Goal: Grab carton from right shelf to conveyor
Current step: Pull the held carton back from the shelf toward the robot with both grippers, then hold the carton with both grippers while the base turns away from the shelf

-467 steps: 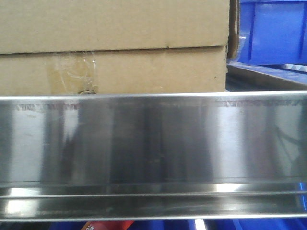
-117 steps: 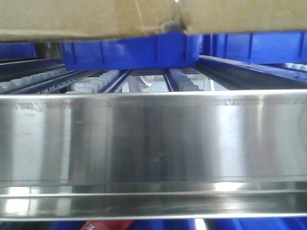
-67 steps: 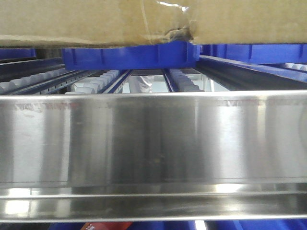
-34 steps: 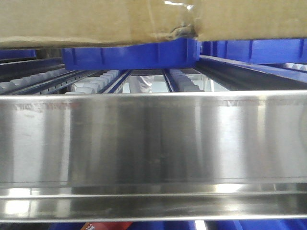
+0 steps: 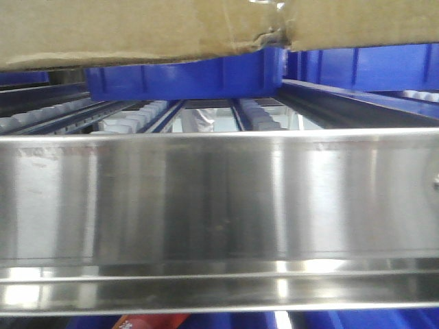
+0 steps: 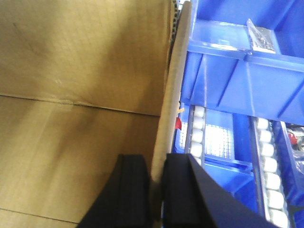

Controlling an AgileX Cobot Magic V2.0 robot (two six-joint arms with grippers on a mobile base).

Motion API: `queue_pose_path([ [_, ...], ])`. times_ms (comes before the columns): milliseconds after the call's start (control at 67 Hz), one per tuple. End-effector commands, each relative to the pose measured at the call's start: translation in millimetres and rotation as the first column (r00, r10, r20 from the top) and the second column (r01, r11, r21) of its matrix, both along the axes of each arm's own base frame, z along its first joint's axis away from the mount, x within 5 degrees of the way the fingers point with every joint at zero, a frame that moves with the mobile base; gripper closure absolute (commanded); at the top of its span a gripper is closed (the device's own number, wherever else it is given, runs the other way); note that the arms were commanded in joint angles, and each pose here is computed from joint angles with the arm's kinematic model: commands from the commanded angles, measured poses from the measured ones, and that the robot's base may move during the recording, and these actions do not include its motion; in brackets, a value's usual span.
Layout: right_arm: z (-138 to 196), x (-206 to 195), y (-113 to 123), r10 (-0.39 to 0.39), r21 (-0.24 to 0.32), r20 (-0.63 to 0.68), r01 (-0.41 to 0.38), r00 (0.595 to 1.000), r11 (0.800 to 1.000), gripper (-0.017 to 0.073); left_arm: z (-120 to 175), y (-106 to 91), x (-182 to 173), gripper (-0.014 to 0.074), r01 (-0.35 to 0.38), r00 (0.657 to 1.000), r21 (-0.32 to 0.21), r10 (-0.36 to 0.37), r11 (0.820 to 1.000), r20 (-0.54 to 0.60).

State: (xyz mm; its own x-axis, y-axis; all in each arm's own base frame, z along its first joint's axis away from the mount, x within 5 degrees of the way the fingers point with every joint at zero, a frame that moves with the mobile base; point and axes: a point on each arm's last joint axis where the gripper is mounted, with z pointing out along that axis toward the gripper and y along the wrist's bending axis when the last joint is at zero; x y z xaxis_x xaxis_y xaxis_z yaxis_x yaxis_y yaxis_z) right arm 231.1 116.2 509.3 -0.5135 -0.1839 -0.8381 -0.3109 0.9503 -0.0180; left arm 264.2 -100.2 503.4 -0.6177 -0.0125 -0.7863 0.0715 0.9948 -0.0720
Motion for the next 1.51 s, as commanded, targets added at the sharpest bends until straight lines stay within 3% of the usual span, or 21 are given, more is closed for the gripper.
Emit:
queue_pose_path([
  [0,7.8,-0.9,0.1,0.019,0.019,0.073,-0.021,0.997,1.000,0.0627,4.5,-7.3,-3.6,0.0612,0.046,0.999,-0.051,-0.045,0.998,0.024],
  [1492,7.8,-0.9,0.1,0.019,0.019,0.073,-0.021,0.997,1.000,0.0627,4.5,-7.0,-3.5,0.0612,0.044,0.999,-0.047,-0.043,0.998,0.025],
])
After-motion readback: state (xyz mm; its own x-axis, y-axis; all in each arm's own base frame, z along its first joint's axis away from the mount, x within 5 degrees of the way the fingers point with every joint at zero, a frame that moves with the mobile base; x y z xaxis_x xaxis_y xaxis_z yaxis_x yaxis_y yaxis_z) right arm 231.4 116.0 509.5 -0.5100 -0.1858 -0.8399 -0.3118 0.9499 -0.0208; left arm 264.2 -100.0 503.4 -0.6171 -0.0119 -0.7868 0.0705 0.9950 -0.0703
